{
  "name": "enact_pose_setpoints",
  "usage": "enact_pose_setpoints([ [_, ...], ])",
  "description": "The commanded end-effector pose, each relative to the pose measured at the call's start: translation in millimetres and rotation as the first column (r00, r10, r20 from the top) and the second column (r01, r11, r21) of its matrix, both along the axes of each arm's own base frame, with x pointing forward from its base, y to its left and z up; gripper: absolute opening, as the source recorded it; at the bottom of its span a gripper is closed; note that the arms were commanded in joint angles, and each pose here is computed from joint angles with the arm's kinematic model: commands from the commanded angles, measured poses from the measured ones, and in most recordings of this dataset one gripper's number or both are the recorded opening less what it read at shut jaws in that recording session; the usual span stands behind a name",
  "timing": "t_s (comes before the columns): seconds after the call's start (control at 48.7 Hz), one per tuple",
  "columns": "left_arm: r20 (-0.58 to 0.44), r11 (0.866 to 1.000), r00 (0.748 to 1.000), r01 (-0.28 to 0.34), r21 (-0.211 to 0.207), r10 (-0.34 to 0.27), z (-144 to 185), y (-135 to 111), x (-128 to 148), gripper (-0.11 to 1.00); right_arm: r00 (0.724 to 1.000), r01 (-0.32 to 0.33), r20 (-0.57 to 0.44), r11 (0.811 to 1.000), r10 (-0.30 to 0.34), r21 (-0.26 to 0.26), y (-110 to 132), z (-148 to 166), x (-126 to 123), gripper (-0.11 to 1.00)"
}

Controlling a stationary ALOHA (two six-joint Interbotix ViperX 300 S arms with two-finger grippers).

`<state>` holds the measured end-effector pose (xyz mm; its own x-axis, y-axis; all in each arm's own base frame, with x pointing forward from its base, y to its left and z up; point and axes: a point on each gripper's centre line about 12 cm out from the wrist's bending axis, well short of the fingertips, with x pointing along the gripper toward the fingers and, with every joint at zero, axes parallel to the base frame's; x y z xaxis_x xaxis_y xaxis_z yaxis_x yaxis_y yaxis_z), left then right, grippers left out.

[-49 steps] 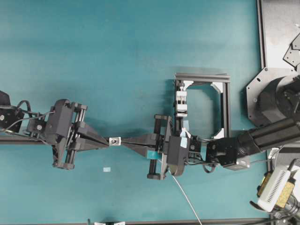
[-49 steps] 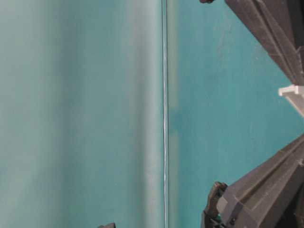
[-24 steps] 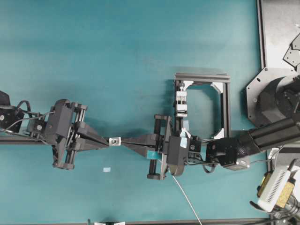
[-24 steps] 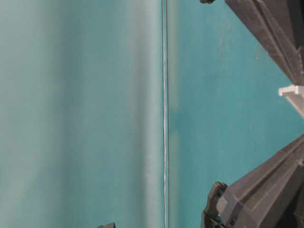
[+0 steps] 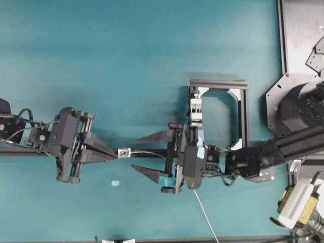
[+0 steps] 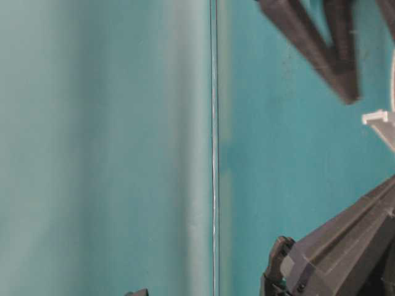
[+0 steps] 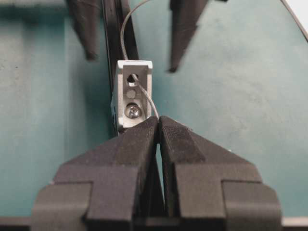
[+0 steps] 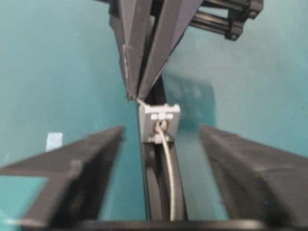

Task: Insert the wire into the hole on the right side and pull it with the left arm.

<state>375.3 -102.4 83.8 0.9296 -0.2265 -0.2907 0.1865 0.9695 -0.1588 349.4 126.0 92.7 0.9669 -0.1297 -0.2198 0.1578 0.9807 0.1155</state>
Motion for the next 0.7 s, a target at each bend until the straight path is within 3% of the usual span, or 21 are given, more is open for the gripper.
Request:
enact_pose_setpoints([
  [0.0, 0.049, 1.000, 0.999, 0.007, -0.012, -0.006, 18, -3, 3, -0.10, 0.999, -0.016, 0.038, 1.000, 0.015, 0.015, 4, 16, 0, 0.92],
  [0.246, 0.034, 1.000, 0.999, 0.008, -0.008, -0.008, 22, -2, -1, -0.10, 0.999, -0.019, 0.033, 1.000, 0.018, 0.016, 4, 16, -2, 0.91],
  [0.493, -0.011, 1.000, 1.000, 0.011, 0.000, -0.011, 43, 5, -26, -0.10, 1.000, -0.023, 0.022, 1.000, 0.022, 0.018, 5, 15, -2, 0.91],
  [0.677, -0.060, 1.000, 0.998, 0.009, 0.007, -0.008, 40, 11, -49, -0.10, 1.000, -0.023, 0.019, 1.000, 0.023, 0.019, 5, 15, -2, 0.91],
])
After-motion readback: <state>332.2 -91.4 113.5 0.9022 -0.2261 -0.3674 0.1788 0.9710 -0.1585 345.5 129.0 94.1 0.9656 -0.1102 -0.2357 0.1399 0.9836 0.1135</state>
